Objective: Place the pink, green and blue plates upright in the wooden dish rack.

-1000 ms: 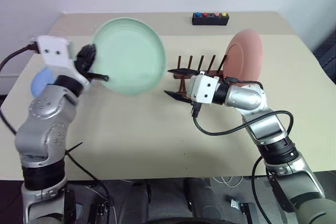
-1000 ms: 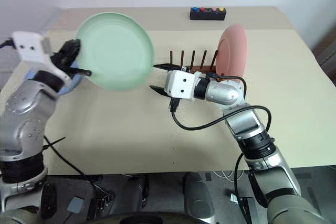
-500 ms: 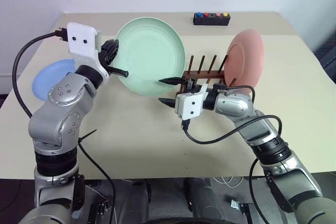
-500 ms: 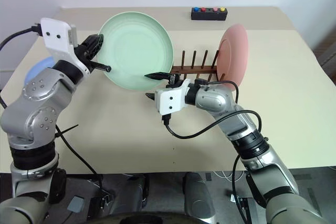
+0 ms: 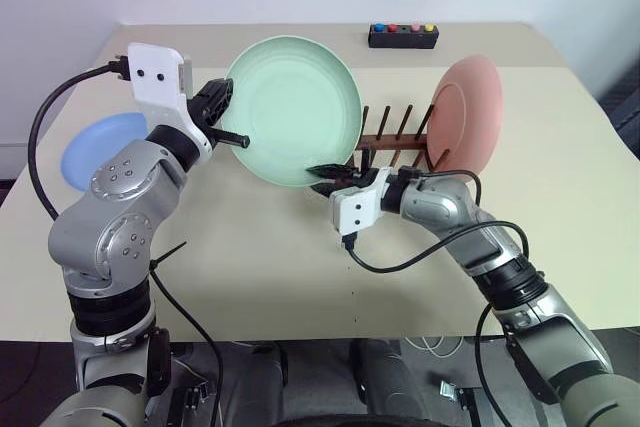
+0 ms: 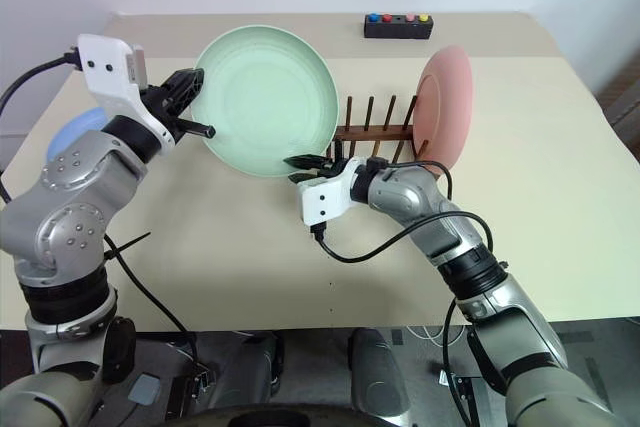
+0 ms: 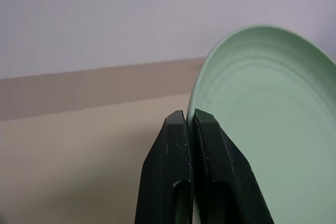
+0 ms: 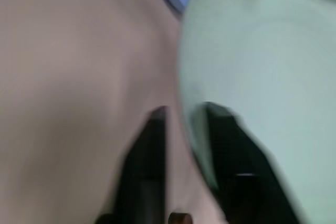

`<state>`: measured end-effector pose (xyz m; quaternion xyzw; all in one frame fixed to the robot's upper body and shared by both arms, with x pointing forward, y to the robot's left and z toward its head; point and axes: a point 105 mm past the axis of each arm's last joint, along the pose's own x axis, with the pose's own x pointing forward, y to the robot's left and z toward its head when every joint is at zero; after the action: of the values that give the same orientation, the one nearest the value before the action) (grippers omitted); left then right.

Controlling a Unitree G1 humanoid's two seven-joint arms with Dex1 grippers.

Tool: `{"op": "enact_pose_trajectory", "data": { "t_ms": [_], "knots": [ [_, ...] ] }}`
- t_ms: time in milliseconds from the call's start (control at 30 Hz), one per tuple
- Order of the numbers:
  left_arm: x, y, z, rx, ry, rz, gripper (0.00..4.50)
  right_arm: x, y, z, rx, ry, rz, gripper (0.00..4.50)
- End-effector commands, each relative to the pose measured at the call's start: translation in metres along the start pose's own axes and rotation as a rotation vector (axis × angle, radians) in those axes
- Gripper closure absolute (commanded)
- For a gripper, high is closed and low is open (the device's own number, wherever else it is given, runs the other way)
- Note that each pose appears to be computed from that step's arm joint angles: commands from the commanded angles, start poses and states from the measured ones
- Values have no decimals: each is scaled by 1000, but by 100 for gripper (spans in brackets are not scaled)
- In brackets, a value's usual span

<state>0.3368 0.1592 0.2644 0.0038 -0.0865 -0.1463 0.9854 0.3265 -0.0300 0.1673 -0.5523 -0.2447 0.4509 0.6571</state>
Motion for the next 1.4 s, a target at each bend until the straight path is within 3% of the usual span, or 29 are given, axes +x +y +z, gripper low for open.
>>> {"op": "enact_pose_trajectory", "data": {
  "t_ms": [33,200,300,333,433,533,733,867,967,1133,1400],
  "knots": [
    [-5,-2,19,6,-72,-5,450,1,-14,5,-28,-21,-54,443],
    [-4,-1,19,-18,-76,-6,450,1,-15,6,-45,-21,-62,443],
    [-5,1,27,-79,-133,-9,357,1,-20,6,-74,-17,-91,450],
    [-8,0,40,-118,-210,-27,315,0,-23,7,-87,-22,-107,450],
    [-19,4,70,-208,-391,-46,157,0,-29,10,-109,-35,-140,450],
    [-25,18,79,-222,-452,7,6,-1,-33,13,-115,-50,-163,450],
    [-45,67,90,-222,-544,163,2,-14,-62,24,-37,-136,-297,450],
    [-51,80,73,-158,-472,177,2,-33,-91,33,168,-237,-411,450],
    [-51,78,49,-155,-395,152,2,-54,-117,36,340,-319,-506,450],
    [-42,56,14,-174,-284,69,2,-80,-131,30,614,-404,-541,450],
    [-30,23,-15,-245,-211,-7,2,-123,-129,3,1018,-430,-609,450]
  ]
}}
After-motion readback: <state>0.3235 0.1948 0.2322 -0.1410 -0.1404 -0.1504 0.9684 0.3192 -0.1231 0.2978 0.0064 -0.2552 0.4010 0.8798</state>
